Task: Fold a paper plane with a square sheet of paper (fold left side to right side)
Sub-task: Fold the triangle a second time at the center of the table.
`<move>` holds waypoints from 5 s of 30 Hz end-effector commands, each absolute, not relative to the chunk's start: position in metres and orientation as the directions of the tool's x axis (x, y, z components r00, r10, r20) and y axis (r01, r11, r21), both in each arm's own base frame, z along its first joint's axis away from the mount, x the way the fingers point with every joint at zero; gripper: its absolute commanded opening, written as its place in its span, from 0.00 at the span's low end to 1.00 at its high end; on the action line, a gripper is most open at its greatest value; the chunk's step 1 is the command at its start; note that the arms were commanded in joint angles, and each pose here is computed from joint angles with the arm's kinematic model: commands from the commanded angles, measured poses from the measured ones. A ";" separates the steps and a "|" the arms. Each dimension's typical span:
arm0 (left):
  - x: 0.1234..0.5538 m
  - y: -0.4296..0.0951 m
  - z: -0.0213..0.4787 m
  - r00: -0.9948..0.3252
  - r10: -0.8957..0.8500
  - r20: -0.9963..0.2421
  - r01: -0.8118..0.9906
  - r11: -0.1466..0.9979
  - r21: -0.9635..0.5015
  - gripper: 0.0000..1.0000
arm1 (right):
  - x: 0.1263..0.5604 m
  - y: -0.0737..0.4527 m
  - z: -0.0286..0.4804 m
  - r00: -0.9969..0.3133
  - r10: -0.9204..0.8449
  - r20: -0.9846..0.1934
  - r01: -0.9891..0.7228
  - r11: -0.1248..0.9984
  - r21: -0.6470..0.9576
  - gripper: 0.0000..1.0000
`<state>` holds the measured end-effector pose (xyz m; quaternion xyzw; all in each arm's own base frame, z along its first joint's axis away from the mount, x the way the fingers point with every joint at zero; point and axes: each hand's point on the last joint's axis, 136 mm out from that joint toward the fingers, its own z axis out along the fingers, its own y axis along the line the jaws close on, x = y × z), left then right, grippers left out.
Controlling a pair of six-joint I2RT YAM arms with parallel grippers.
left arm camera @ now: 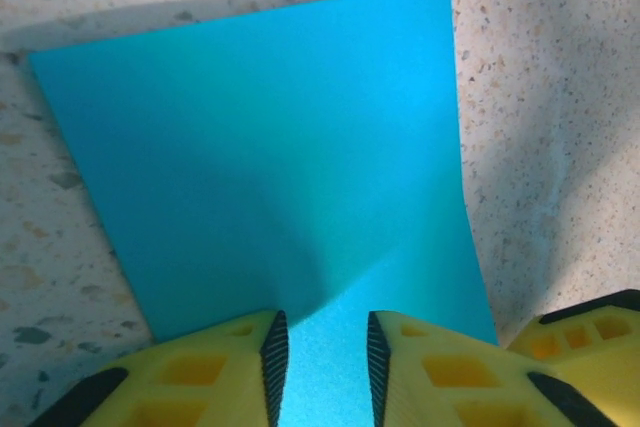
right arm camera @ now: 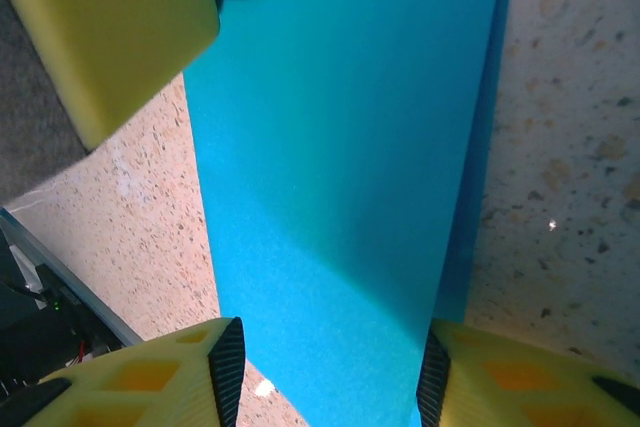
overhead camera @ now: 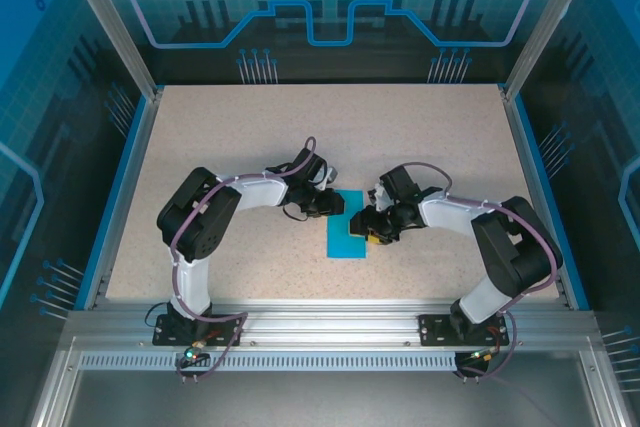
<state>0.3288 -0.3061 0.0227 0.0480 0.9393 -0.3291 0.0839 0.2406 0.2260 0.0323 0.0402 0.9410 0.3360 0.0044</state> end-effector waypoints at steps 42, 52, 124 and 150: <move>0.215 -0.359 0.067 -0.555 0.649 -0.520 0.714 0.693 0.103 0.77 | 0.283 0.230 0.057 -0.987 0.157 0.040 0.140 0.699 0.701 0.42; 0.230 -0.359 0.054 -0.548 0.691 -0.472 0.688 0.693 0.215 0.74 | 0.284 0.230 0.056 -0.987 0.158 0.041 0.141 0.697 0.703 0.42; 0.257 -0.299 0.057 -0.890 0.216 -0.401 0.382 0.835 -0.396 0.03 | 0.196 0.220 0.017 -0.989 0.012 -0.149 -0.060 0.881 0.469 0.02; 0.277 -0.288 0.029 -0.896 0.238 -0.375 0.368 0.871 -0.326 0.03 | 0.181 0.207 -0.002 -0.997 -0.013 -0.081 -0.044 0.918 0.394 0.02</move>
